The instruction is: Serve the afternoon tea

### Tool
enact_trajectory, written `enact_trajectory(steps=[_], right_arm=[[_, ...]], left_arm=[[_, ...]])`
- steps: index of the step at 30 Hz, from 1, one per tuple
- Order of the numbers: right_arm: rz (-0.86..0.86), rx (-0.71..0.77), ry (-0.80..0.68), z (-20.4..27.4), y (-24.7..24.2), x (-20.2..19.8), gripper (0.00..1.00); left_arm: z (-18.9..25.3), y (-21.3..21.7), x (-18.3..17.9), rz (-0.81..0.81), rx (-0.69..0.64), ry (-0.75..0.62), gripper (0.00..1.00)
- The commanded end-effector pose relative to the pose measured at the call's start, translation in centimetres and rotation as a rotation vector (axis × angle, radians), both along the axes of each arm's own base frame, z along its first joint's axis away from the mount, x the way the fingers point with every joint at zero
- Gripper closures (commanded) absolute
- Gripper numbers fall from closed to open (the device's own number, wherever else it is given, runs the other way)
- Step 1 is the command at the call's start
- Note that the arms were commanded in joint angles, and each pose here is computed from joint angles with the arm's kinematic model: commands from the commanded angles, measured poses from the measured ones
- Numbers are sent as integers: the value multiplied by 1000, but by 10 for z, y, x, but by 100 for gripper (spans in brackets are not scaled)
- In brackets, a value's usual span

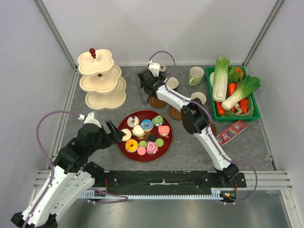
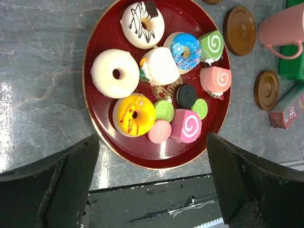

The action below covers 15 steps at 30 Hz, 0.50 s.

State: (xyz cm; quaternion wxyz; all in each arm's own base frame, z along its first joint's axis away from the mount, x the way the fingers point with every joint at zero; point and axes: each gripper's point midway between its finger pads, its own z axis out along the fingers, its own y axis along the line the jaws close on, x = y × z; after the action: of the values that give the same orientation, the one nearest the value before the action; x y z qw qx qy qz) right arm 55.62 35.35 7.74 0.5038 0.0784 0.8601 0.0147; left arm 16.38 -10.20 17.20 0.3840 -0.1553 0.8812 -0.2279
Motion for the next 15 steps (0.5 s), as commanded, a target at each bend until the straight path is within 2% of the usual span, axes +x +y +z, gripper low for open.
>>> enact_trajectory(steps=[1,9,15], right_arm=[[27,40,-98,9,18,23,9],[-16,92,-74,-16,6,35,16],[-6,87,-35,-28,5,31,28]], left_arm=[[6,-3,5,-24,-4,-45,1],[8,-3,5,-23,-7,-55,1],[10,-3,4,-24,-14,-66,1]])
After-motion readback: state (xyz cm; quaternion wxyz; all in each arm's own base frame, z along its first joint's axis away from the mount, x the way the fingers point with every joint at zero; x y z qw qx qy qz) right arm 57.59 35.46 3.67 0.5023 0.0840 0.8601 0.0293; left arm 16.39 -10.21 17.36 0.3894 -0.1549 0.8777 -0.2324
